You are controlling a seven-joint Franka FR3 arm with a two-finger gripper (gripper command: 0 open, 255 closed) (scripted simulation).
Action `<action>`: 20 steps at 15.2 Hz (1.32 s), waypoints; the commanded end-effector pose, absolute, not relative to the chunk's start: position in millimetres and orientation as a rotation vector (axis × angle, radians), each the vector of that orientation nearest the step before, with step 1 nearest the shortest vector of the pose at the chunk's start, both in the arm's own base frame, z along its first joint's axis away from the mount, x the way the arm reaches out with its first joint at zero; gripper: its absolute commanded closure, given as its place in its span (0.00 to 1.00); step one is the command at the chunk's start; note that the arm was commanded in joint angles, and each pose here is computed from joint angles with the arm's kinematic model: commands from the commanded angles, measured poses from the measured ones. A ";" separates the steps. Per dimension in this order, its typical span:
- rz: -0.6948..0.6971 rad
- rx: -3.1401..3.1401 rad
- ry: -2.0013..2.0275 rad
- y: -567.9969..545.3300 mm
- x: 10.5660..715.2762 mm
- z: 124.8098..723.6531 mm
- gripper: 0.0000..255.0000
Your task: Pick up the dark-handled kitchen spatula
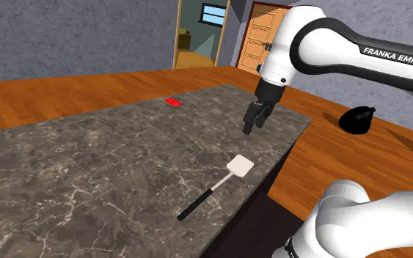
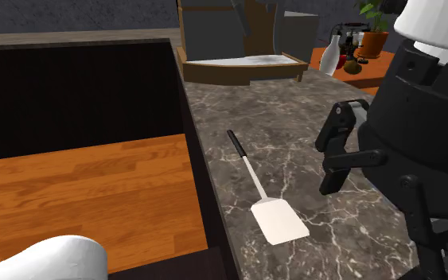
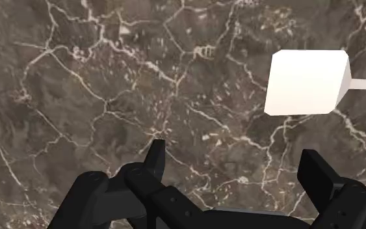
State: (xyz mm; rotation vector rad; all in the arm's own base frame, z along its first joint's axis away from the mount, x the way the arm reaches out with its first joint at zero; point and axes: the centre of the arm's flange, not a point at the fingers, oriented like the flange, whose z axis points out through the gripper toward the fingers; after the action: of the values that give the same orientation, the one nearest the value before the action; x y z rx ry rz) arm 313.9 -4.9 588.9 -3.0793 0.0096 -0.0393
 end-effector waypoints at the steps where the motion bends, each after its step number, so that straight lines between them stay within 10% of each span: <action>1: -0.039 -3.079 0.010 -4.9 313.9 588.9 0.00; 20: 0.073 -2.182 2.193 187.1 286.2 543.7 0.00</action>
State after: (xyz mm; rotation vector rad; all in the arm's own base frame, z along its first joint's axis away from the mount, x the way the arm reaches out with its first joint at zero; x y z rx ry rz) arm 284.5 185.0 548.8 -2.2078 2.1675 0.0704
